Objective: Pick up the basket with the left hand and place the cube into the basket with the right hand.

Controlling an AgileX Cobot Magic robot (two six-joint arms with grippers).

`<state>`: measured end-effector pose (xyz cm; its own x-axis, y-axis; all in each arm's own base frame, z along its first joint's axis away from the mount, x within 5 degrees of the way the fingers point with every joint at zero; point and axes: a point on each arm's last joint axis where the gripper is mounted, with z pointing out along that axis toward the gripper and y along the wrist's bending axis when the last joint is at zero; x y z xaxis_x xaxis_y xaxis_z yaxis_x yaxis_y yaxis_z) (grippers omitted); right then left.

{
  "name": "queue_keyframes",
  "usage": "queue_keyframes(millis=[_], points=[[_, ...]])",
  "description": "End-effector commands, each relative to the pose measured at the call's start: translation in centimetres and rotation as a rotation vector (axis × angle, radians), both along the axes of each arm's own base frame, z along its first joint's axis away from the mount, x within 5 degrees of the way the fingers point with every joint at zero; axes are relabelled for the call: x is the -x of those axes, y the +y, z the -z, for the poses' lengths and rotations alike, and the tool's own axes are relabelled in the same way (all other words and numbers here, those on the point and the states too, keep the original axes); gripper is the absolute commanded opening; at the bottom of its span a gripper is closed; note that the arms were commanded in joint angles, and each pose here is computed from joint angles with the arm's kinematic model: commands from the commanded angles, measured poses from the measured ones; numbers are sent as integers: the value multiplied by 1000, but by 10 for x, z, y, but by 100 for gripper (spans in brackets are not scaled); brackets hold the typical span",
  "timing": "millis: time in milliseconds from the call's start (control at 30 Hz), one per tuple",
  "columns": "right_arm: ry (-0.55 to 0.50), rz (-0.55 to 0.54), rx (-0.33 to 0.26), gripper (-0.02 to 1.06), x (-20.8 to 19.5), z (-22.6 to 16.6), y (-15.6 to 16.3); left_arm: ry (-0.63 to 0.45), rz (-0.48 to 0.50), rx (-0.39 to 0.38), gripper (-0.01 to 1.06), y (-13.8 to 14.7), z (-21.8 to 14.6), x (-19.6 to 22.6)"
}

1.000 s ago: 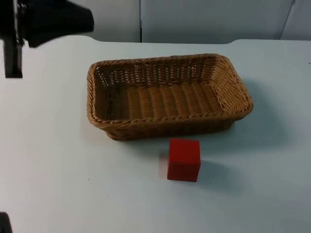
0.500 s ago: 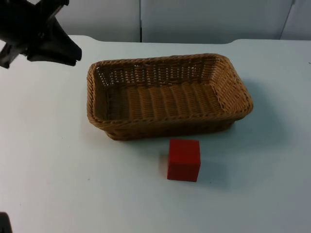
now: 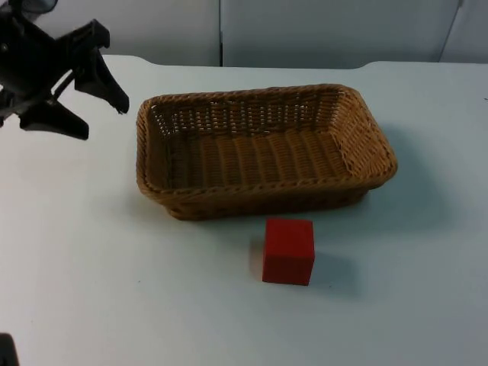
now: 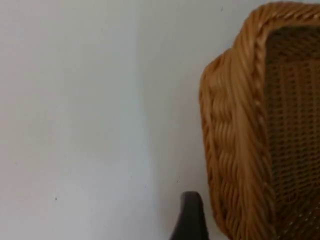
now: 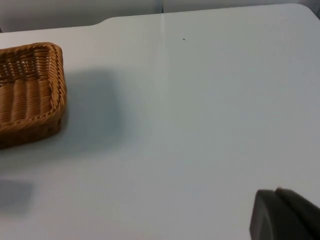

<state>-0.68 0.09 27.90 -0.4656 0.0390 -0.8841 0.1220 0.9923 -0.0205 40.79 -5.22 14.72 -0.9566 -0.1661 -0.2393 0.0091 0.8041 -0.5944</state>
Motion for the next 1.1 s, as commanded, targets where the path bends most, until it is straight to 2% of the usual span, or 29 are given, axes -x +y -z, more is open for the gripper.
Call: queue_keyframes(millis=[0,200,400,567,733,900,1067], points=[[-3,5,3,0,0,1,0,40,36,21,64,-5,9,0],[-3,5,3,0,0,1,0,110,58,55,64,-12,29,1],[-3,5,3,0,0,1,0,77,111,59,64,-27,37,0],[-3,5,3,0,0,1,0,25,90,89,64,-34,35,-4],[-3,5,3,0,0,1,0,-11,56,81,64,-33,35,-9],[-3,5,3,0,0,1,0,-4,61,90,64,-33,42,-12],[-3,5,3,0,0,1,0,52,80,136,63,-37,57,-17]])
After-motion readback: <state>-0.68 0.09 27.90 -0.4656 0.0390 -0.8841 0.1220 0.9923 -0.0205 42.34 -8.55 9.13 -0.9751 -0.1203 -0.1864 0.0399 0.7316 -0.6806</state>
